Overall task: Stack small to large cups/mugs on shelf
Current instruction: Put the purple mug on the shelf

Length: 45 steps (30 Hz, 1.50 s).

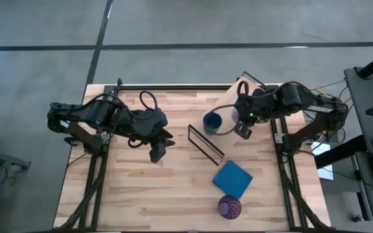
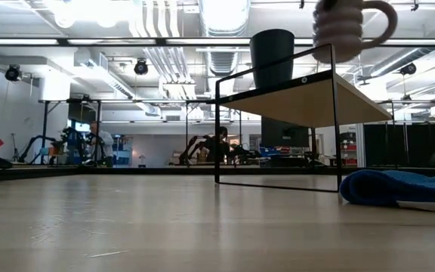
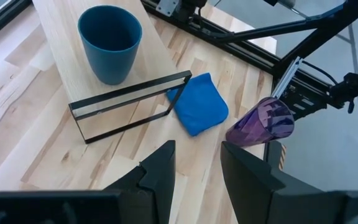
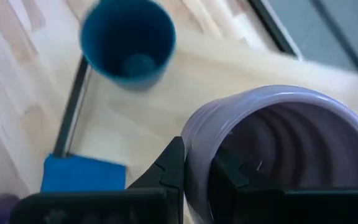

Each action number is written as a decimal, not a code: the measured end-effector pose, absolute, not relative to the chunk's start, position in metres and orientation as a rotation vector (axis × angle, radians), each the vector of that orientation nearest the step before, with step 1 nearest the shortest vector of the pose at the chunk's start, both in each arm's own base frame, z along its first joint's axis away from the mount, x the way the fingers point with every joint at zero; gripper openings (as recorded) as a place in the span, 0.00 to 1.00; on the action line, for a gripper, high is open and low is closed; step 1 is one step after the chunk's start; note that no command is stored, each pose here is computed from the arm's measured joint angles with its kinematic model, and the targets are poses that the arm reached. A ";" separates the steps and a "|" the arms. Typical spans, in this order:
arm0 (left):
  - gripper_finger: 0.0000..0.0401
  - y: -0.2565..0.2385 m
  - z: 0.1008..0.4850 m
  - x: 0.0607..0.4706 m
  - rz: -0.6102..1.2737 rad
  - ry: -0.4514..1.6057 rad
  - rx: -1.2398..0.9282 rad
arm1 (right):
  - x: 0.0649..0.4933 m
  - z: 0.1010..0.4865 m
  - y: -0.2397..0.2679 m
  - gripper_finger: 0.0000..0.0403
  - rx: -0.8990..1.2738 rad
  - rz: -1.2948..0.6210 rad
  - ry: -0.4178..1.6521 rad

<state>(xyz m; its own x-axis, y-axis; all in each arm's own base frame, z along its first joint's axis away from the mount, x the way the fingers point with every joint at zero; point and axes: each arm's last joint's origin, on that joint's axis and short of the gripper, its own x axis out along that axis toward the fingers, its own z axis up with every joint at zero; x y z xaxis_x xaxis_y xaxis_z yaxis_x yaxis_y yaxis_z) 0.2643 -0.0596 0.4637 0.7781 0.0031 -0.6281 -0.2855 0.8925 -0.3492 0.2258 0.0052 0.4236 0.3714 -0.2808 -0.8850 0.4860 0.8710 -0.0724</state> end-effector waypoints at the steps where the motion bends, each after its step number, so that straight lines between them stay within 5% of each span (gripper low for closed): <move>1: 0.28 -0.060 0.464 0.264 0.164 0.664 -0.448 | 0.225 0.421 0.003 0.08 0.227 -0.493 1.101; 45: 0.28 -0.057 0.460 0.266 0.193 0.666 -0.439 | 0.266 0.389 -0.051 0.08 0.355 -0.378 1.118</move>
<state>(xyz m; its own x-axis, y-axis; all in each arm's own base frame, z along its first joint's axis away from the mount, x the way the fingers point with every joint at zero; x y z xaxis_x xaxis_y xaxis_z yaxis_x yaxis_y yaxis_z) 0.2661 -0.0573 0.4603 0.7729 0.0341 -0.6336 -0.3100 0.8915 -0.3303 0.2661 -0.0508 0.3892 0.3871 -0.1145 -0.9149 0.4638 0.8817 0.0859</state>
